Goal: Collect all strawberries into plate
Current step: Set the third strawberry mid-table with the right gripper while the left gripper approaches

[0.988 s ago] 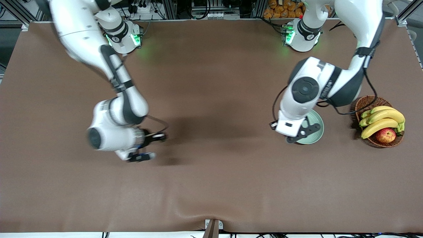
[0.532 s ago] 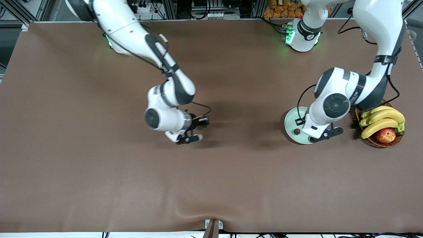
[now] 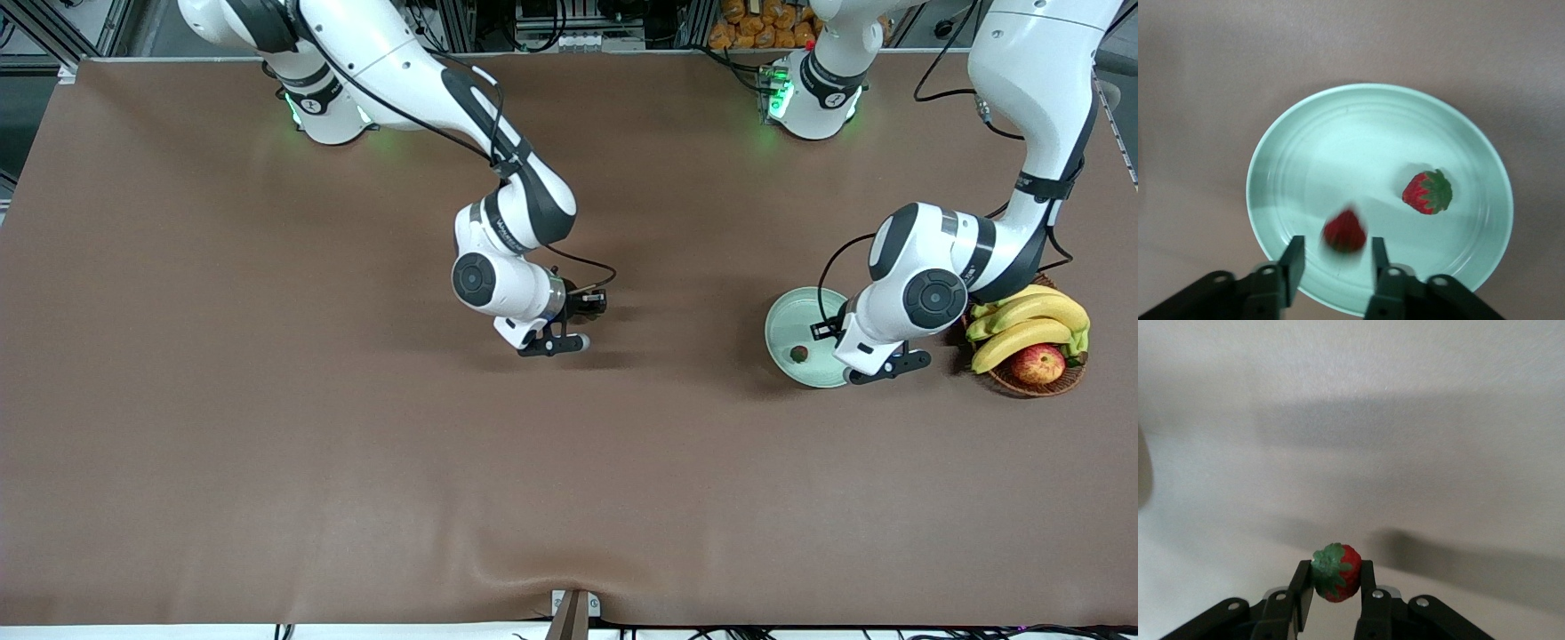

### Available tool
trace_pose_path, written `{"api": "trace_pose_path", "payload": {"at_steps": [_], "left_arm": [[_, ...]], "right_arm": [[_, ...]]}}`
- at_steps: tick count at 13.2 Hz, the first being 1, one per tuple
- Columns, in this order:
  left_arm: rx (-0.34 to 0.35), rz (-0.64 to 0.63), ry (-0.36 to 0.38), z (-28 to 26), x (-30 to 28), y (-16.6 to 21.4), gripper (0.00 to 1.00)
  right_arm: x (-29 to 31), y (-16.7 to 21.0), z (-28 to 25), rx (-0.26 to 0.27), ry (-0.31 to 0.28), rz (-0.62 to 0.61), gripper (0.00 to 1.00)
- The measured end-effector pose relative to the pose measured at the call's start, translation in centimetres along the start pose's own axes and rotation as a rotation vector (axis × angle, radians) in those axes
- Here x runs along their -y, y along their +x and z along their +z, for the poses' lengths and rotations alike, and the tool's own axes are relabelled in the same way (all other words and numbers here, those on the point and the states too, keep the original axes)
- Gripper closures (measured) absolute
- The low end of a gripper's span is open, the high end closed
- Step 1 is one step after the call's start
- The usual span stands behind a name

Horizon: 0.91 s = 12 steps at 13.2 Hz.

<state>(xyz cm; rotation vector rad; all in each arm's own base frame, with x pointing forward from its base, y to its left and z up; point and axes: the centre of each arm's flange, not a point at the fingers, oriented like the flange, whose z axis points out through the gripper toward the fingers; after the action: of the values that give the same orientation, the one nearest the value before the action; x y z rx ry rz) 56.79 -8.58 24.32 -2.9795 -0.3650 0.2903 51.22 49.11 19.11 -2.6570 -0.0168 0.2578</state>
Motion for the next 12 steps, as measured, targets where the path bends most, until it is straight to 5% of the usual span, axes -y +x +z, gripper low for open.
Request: {"api": "trace_pose_path", "payload": {"at_steps": [2, 5, 8, 10, 12], "left_arm": [[-0.022, 0.012, -0.013, -1.2, -0.9, 0.2, 0.24], [-0.05, 0.038, -0.069, -4.1, -4.4, -0.7, 0.0], [-0.051, 0.008, -0.104, -5.7, -9.3, -3.4, 0.0], [-0.051, -0.018, -0.105, -5.9, -13.5, -6.0, 0.0], [-0.046, -0.067, -0.119, -6.2, -18.6, -8.8, 0.0]], "right_arm": [[0.2, -0.9, 2.3, -0.01, -0.016, 0.015, 0.67], [0.5, -1.1, 2.7, -0.018, -0.018, 0.047, 0.54], [0.1, 0.5, 0.8, -0.026, -0.011, 0.07, 0.23], [-1.6, 2.9, -3.7, 0.014, -0.004, 0.102, 0.03], [-5.1, 5.9, -11.2, 0.037, -0.041, 0.11, 0.0]]}}
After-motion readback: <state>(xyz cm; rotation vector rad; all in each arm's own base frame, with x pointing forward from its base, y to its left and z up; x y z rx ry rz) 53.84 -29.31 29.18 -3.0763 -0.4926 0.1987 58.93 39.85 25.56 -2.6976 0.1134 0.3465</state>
